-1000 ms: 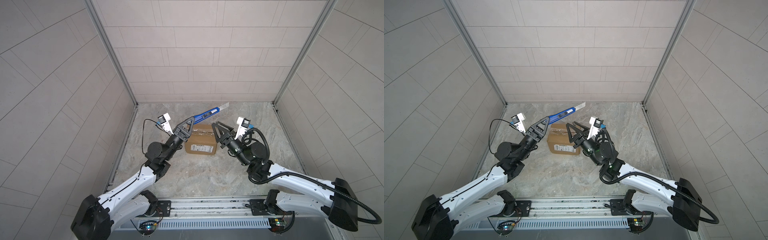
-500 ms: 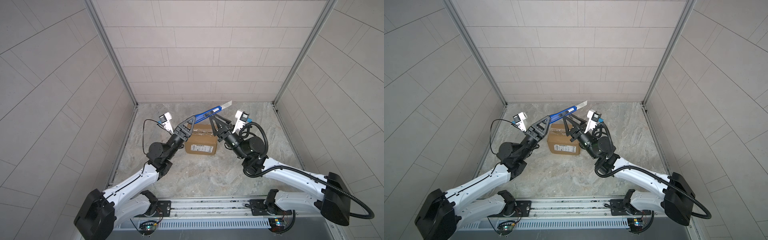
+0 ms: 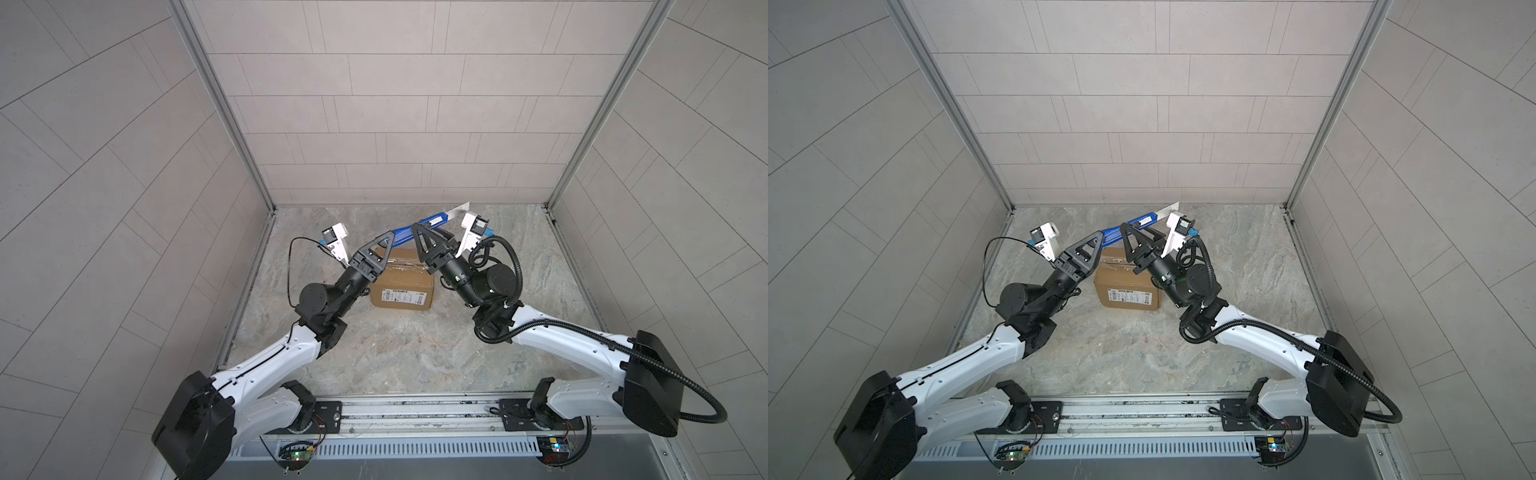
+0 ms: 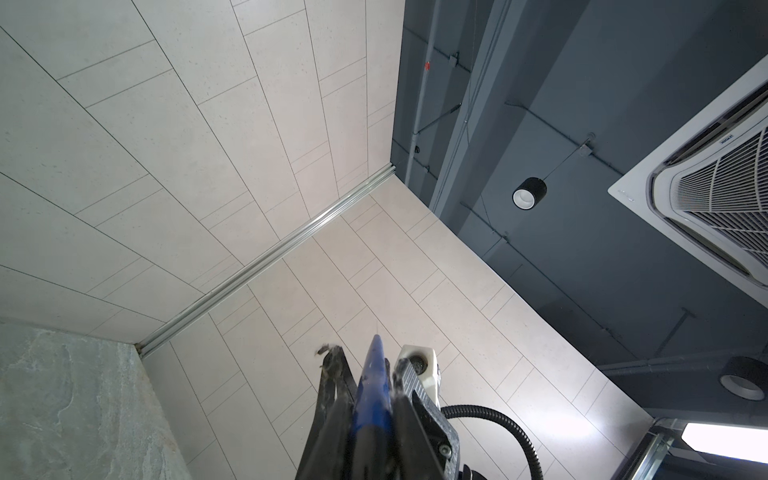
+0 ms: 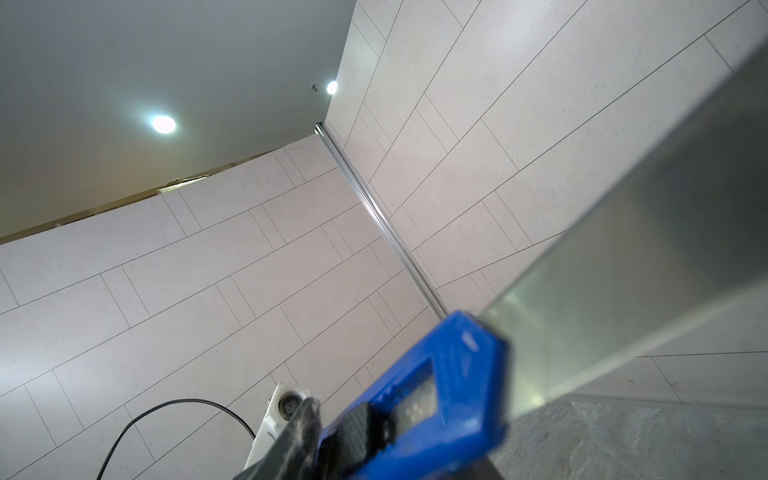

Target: Unpack the express box

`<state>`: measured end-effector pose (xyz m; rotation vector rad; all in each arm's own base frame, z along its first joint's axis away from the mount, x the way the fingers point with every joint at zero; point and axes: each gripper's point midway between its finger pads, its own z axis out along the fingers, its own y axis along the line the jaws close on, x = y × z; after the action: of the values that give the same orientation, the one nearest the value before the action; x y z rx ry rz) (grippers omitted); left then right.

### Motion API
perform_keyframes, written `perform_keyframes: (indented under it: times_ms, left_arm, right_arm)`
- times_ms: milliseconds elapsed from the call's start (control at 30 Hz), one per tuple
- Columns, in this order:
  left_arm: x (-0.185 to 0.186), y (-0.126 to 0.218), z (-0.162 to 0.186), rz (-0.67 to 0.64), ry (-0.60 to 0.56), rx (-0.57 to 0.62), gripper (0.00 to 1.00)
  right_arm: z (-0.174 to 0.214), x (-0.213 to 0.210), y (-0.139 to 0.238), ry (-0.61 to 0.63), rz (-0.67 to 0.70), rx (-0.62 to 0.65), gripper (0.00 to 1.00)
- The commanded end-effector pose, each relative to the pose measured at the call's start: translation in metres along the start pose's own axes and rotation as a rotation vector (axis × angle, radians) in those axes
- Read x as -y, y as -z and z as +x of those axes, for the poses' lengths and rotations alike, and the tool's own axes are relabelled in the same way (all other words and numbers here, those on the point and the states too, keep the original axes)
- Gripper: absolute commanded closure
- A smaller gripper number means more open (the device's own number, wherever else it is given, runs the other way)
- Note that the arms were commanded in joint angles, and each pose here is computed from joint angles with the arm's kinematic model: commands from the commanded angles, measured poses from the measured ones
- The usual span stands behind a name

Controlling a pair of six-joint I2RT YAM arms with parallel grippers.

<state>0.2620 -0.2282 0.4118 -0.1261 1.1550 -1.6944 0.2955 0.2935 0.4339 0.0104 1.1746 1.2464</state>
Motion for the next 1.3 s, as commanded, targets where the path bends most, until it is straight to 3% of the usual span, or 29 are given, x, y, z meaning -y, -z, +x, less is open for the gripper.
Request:
perform_keyframes:
  times_ms: [0, 700, 833, 900, 933, 1100, 1267]
  left_arm:
    - [0.032, -0.005, -0.008, 0.104, -0.019, 0.010, 1.00]
    - [0.027, -0.007, -0.001, 0.101, -0.018, -0.021, 0.99]
    - [0.022, -0.006, 0.005, 0.075, -0.045, -0.054, 0.51]
    - [0.016, -0.004, 0.010, 0.036, -0.071, -0.079, 0.16]
    - [0.013, -0.002, 0.012, 0.011, -0.089, -0.095, 0.04]
    - [-0.021, 0.019, 0.017, -0.236, -0.236, -0.167, 0.00]
    - [-0.035, 0.044, 0.004, -0.436, -0.462, -0.228, 0.00]
  right_arm:
    - [-0.018, -0.014, -0.005, -0.034, -0.059, 0.063, 0.57]
    - [-0.019, -0.016, -0.010, -0.048, -0.077, 0.082, 1.00]
    - [-0.020, -0.008, -0.008, -0.025, -0.034, 0.073, 1.00]
    - [-0.023, -0.002, -0.005, 0.000, 0.002, 0.065, 1.00]
    - [-0.025, 0.002, -0.003, 0.016, 0.030, 0.057, 1.00]
    - [-0.035, 0.035, 0.017, 0.160, 0.227, -0.044, 1.00]
    - [-0.025, 0.052, 0.042, 0.416, 0.336, -0.315, 1.00]
